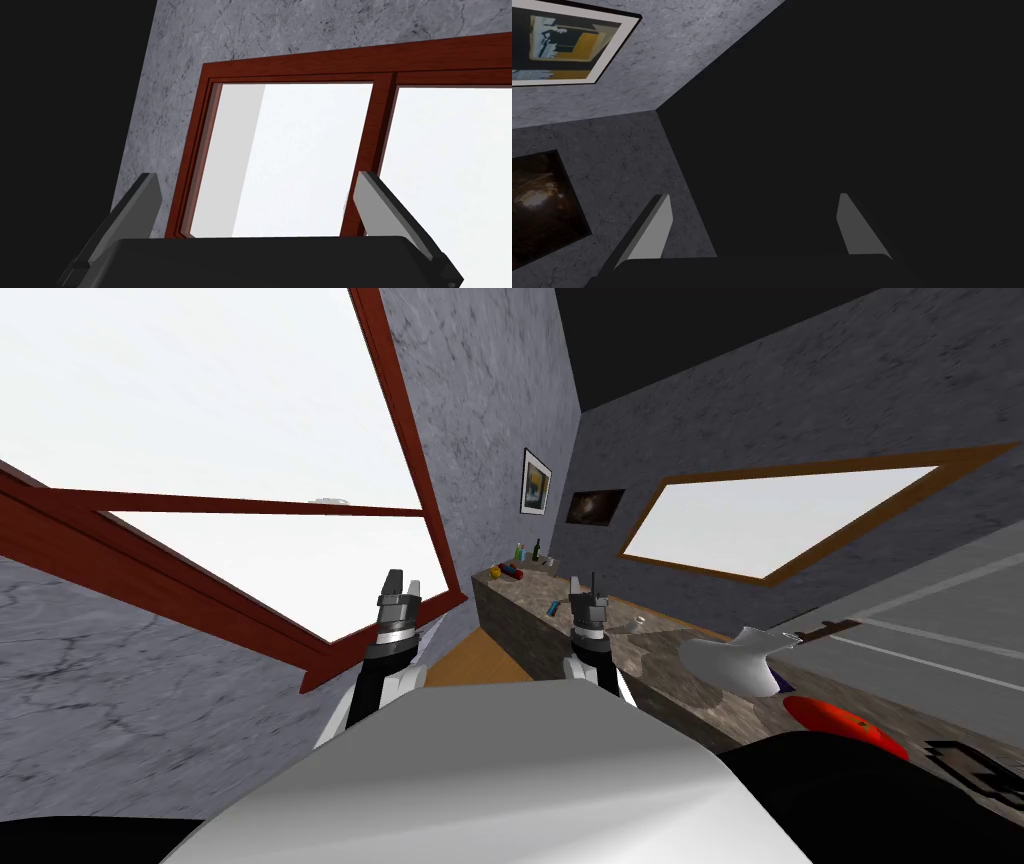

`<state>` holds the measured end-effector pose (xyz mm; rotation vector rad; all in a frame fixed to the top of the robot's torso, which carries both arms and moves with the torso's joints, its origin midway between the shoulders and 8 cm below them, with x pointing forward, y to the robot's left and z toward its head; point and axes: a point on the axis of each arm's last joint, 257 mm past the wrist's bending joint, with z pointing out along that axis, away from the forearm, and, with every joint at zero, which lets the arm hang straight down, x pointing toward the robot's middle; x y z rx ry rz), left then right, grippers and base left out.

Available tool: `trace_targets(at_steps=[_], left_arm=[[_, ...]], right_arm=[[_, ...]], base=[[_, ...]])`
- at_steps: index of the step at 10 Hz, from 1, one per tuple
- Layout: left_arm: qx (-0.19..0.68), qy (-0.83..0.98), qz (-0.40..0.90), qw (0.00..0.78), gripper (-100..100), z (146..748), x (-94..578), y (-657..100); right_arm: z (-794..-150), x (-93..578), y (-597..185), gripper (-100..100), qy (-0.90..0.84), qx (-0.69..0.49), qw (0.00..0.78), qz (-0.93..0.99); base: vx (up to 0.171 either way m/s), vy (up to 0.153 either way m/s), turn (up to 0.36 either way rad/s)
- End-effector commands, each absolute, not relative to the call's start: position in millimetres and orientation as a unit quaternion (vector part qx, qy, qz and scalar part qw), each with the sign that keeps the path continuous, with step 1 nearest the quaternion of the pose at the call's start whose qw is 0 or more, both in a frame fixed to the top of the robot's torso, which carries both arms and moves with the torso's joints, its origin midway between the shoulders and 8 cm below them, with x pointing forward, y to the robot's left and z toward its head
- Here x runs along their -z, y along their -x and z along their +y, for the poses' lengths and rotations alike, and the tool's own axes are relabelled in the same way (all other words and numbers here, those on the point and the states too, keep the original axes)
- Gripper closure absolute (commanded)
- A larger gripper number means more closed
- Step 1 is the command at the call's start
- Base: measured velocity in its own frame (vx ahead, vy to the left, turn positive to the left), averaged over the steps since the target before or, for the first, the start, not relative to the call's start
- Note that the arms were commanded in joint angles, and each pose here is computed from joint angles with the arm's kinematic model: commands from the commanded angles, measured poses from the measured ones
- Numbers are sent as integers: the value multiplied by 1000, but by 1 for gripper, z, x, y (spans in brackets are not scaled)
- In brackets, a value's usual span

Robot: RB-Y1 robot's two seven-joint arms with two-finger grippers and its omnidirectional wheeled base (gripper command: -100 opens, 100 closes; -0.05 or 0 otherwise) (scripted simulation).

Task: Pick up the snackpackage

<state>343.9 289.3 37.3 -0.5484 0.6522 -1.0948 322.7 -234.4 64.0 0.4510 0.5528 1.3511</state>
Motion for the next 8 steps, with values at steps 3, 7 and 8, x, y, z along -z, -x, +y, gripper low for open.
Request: trace_targets(at_steps=[3, 7, 8], left_arm=[[505, 253, 301, 769, 0, 289, -37, -344], [505, 253, 301, 769, 0, 289, -37, -344], [505, 253, 301, 769, 0, 289, -37, -344]], right_arm=[[-232, -42, -324, -100, -182, -577, 731, 314], [-240, 4, -323, -100, -146, -493, 744, 426], [-239, 5, -322, -100, -143, -493, 743, 431]], base=[[8, -8, 67], [17, -21, 134], [14, -22, 55]])
